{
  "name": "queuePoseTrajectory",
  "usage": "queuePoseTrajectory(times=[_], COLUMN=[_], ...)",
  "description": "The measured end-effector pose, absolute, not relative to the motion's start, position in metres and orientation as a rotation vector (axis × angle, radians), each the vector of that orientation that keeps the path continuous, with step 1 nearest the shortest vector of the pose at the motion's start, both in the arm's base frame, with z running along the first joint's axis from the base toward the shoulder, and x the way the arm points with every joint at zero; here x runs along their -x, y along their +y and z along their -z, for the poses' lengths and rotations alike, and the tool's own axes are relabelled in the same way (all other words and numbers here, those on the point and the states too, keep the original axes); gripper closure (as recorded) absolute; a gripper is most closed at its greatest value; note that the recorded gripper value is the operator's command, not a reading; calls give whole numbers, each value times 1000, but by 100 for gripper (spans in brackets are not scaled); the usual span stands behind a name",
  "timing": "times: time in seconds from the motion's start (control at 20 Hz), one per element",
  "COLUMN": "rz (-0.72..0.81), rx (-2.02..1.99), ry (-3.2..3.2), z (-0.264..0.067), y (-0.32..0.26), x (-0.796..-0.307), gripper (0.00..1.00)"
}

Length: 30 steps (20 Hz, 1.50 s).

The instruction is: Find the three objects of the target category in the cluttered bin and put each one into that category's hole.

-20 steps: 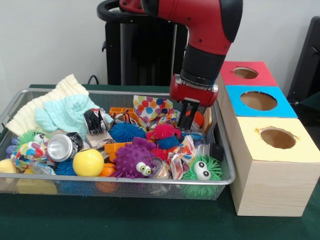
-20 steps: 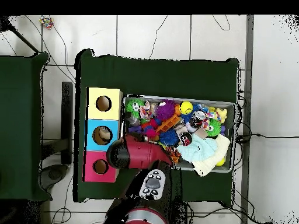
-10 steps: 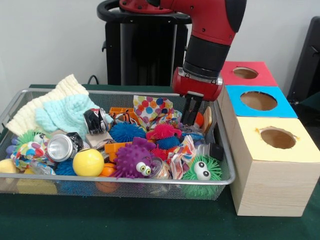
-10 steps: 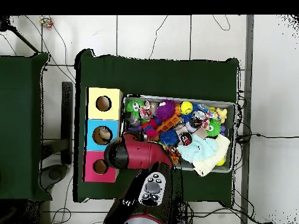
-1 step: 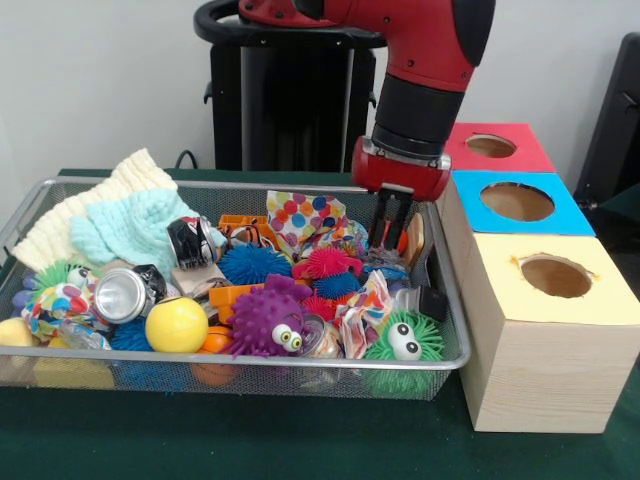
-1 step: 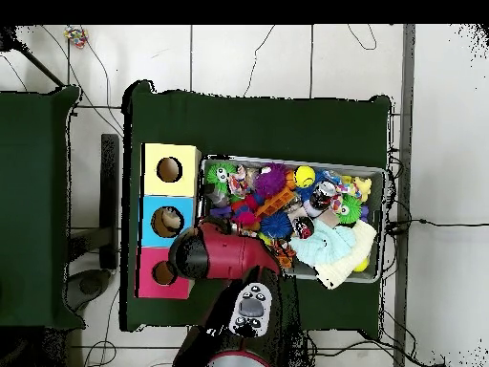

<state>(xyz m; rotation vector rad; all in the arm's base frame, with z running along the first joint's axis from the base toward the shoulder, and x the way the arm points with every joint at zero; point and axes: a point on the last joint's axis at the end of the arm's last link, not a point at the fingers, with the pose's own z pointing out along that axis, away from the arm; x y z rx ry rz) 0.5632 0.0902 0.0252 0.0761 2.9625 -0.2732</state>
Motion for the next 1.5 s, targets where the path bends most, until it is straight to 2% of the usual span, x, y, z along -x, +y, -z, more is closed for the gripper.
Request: queuePoseTrajectory(times=[1.0,1.5], rz=[256,284], rx=[-87,-41], ry=[2982,3058], z=[-18,42], y=[90,94], x=[-558,-536], gripper=[0,0])
